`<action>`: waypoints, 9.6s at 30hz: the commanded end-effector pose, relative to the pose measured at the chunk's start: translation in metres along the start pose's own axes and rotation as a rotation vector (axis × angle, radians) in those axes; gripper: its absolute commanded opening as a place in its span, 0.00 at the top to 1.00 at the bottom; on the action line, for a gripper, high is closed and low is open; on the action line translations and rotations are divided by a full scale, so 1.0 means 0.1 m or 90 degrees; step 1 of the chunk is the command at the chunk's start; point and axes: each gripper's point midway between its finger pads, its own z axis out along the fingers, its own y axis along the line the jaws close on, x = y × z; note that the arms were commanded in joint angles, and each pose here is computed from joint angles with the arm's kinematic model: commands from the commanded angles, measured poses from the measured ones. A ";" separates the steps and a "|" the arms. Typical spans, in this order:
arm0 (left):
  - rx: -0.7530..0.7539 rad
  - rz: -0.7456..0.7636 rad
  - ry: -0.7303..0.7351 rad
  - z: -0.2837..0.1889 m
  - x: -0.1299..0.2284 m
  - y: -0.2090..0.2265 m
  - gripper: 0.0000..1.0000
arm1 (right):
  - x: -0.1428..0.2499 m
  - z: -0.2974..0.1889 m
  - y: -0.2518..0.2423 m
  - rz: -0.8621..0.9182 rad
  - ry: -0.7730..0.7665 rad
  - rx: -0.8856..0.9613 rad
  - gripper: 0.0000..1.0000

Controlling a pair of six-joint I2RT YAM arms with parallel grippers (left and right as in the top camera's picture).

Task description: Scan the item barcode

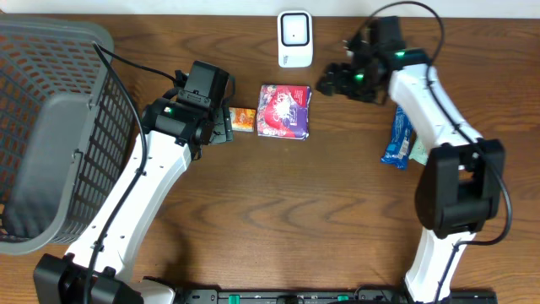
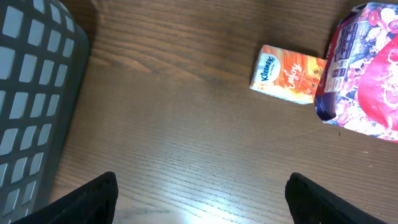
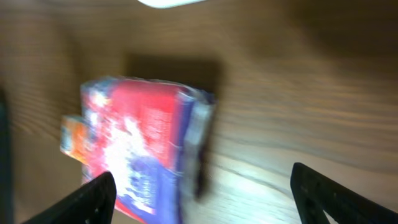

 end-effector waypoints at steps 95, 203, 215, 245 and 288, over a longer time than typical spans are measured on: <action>-0.012 -0.006 -0.005 0.00 -0.03 0.03 0.14 | 0.72 0.38 -0.52 0.033 0.195 -0.041 0.39; -0.012 -0.006 -0.005 0.00 -0.03 0.03 0.14 | 0.75 0.31 0.74 -0.306 0.007 0.218 0.43; -0.012 -0.006 -0.005 0.00 -0.03 0.03 0.14 | 0.99 0.62 0.74 -0.598 0.111 0.168 0.25; -0.012 -0.006 -0.005 0.00 -0.03 0.03 0.14 | 1.09 1.11 0.64 -0.733 0.138 0.216 0.54; -0.012 -0.006 -0.005 0.00 -0.03 0.03 0.14 | 0.72 0.84 0.88 0.144 0.147 -0.346 0.99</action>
